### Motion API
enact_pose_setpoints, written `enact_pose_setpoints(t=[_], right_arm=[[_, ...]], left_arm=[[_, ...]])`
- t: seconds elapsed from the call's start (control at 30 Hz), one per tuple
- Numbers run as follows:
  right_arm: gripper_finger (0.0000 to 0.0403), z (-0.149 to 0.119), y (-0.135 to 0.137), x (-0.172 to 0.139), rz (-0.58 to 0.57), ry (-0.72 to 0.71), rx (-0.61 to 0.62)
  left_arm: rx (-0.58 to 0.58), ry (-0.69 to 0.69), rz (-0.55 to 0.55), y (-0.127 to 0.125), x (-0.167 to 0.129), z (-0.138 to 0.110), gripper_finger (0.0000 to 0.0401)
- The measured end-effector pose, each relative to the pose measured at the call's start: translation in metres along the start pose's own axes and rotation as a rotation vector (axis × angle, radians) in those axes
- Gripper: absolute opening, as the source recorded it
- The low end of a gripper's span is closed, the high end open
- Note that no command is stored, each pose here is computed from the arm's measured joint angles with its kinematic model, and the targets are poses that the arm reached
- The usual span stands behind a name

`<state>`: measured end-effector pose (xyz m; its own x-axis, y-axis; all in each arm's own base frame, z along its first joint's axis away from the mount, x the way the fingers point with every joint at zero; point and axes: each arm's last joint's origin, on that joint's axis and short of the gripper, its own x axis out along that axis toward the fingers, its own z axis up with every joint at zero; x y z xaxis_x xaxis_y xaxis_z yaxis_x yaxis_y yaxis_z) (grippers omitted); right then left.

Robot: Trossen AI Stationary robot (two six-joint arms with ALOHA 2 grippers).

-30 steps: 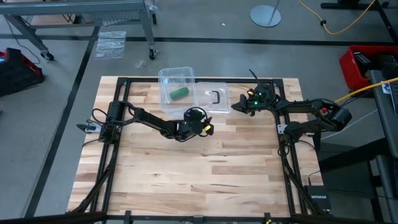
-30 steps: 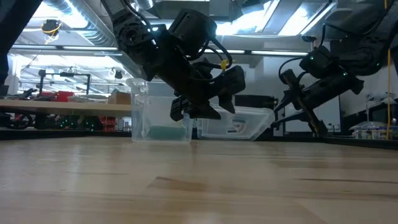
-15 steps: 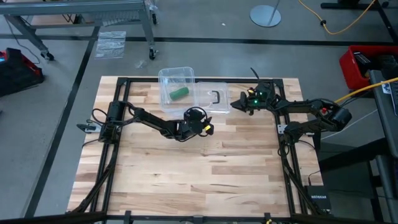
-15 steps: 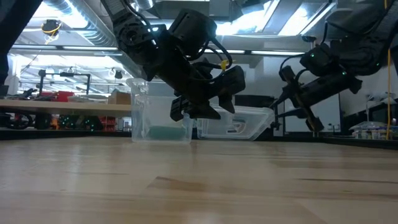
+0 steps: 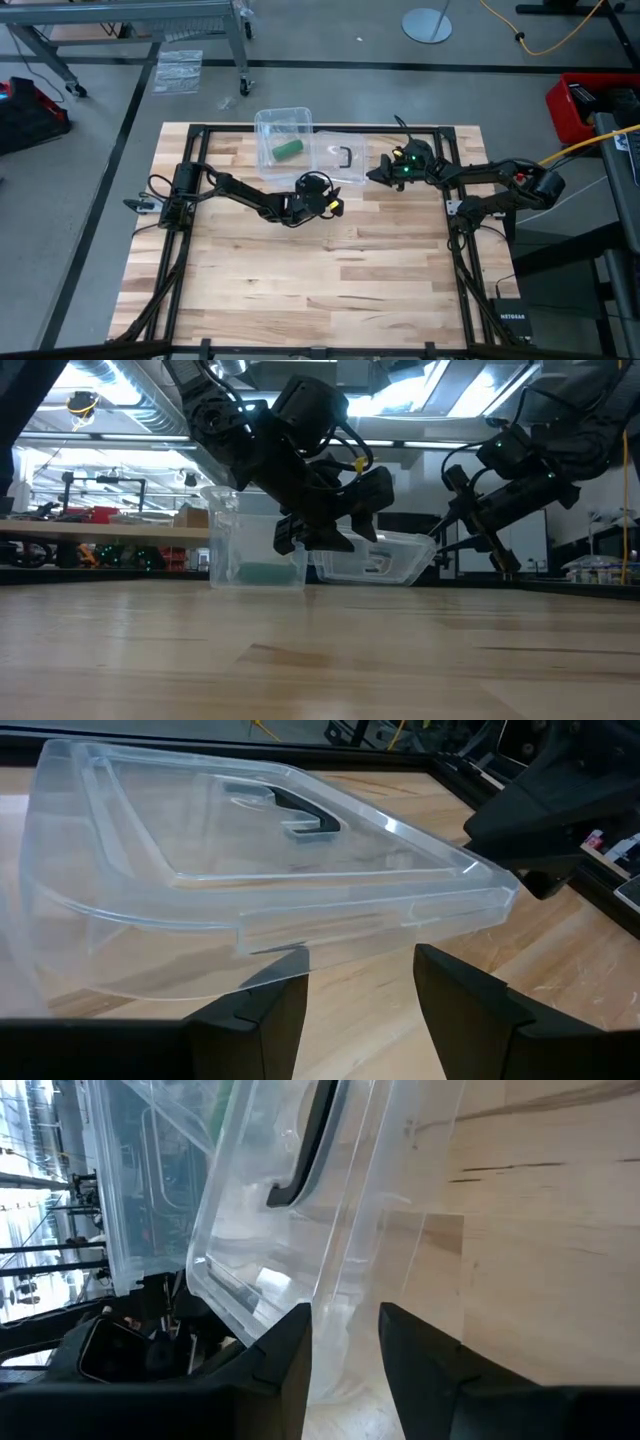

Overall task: Roll bandage
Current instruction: Close the transparent bin

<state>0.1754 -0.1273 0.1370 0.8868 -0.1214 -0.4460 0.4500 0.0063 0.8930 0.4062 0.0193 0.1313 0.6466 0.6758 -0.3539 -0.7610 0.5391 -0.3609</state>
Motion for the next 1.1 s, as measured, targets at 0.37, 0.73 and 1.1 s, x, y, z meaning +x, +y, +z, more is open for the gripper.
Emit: enact_pose_setpoints(t=[0.37, 0.73, 1.1], right_arm=[[0.0122, 0.001, -0.001, 0.0, -0.015, -0.03, 0.076], [0.0122, 0.003, 0.005, 0.0, 0.045, -0.053, 0.082], [0.0122, 0.01, 0.018, 0.009, 0.07, -0.068, 0.071]], left_arm=[[-0.002, -0.002, 0.004, 0.001, 0.001, 0.001, 0.0175], [-0.002, -0.002, 0.005, 0.001, 0.001, 0.001, 0.0175], [-0.003, -0.003, 0.004, 0.001, 0.001, 0.001, 0.0175]])
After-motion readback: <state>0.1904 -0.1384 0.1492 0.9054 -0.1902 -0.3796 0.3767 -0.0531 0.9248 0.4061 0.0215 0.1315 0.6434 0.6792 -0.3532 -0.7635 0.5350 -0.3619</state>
